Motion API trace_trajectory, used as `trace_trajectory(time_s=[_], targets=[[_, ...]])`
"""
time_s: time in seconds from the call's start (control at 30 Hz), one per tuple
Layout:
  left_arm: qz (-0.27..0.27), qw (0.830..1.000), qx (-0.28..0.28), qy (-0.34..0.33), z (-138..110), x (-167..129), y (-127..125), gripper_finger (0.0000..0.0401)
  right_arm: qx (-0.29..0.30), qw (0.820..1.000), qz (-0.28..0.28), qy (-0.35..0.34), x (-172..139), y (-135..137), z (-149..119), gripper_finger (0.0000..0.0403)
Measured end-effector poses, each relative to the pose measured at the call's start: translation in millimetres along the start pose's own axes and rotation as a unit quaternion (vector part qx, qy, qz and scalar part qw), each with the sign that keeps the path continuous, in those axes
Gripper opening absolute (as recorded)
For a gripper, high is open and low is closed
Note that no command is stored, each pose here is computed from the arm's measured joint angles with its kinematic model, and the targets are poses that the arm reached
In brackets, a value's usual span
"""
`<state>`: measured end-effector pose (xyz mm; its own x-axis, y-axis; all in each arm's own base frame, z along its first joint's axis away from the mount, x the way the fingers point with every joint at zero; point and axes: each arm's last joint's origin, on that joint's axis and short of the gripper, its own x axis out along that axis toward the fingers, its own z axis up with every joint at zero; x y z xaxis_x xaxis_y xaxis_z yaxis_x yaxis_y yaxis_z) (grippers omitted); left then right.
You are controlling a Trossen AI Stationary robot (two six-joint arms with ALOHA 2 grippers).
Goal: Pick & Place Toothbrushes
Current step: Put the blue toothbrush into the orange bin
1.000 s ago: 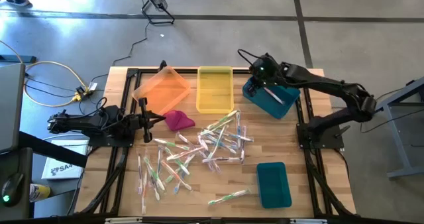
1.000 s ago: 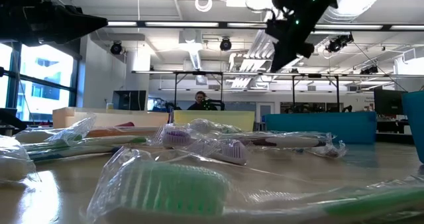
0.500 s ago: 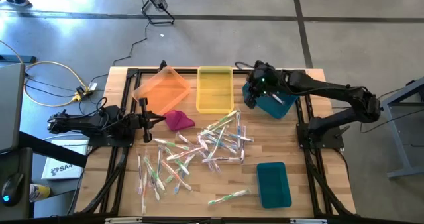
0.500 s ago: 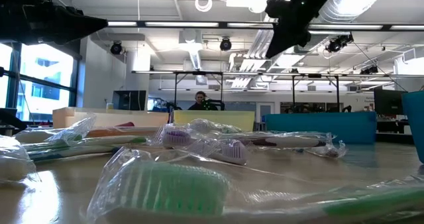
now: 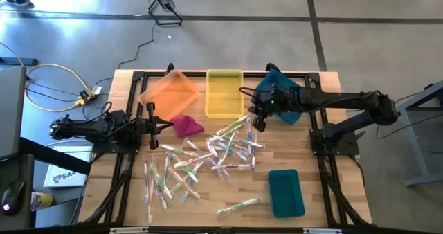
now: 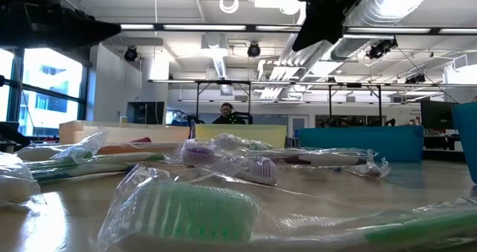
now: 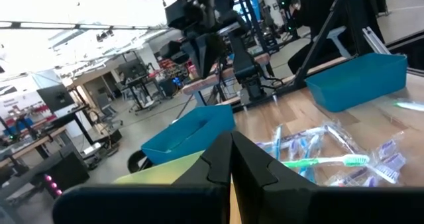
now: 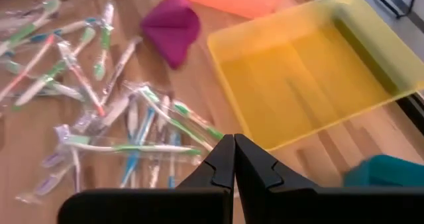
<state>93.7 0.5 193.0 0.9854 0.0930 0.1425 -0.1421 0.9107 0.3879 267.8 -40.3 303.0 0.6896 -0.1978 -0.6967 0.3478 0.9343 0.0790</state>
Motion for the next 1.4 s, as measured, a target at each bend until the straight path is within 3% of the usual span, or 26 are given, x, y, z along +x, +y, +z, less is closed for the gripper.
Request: trace_trajectory(time_s=[0.67,0.83,1.07,1.4], targets=[[-0.03,0.999,0.003,0.018,-4.6,-0.2,-3.3,0.0,0.0,1.0,-0.013,-0.01,-9.3,50.9,-16.0,0.0003],[-0.032,0.999,0.004,0.024,-5.7,-0.3,-3.8,0.0,0.01,1.0,-0.013,-0.017,1.2,62.6,-35.7,0.0003],[-0.038,0.999,0.005,0.038,-8.4,-0.5,-5.0,0.0,0.045,0.999,-0.017,-0.003,23.9,53.8,-68.3,0.0003],[-0.025,0.999,0.007,0.043,-8.7,-0.5,-4.1,0.0,-0.002,1.0,-0.001,0.028,33.0,23.8,-62.2,0.0003]])
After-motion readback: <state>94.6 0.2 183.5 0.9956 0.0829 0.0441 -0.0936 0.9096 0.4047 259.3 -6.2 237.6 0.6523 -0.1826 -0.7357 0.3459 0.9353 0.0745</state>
